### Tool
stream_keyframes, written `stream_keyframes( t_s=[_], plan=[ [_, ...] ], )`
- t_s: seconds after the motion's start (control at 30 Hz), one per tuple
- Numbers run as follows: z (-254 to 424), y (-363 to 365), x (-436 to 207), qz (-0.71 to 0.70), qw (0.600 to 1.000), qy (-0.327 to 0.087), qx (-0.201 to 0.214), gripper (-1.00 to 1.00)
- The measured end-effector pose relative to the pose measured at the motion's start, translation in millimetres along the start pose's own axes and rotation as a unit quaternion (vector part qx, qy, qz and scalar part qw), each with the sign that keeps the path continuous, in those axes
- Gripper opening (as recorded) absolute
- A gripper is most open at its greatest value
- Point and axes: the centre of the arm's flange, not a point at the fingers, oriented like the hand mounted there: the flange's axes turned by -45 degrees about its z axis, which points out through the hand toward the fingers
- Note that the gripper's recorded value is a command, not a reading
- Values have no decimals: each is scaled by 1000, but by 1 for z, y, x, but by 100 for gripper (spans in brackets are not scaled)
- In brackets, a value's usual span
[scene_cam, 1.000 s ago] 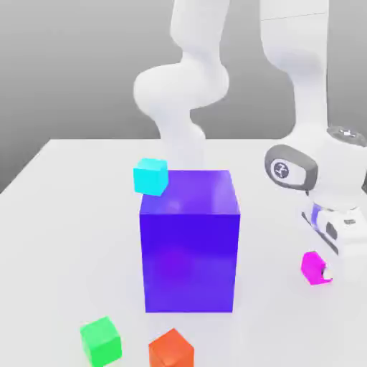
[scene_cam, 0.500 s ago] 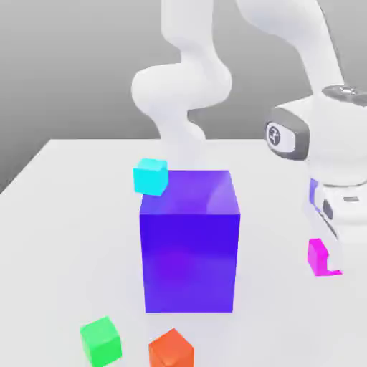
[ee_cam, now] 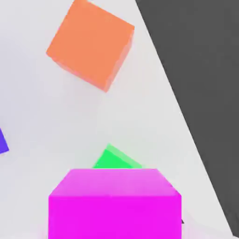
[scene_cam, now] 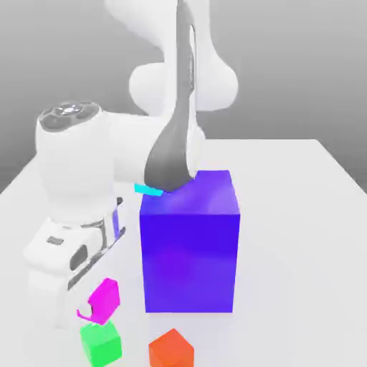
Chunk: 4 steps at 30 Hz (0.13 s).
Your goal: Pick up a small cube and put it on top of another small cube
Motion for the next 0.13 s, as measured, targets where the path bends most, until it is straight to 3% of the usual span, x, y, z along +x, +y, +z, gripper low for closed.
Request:
stream_keyframes(
  t_s=[0.03, 0.13],
  plan=[
    [7, -1, -1, 0, 1000, 0, 0, 100],
    [7, -1, -1, 0, 1000, 0, 0, 100]
  ],
)
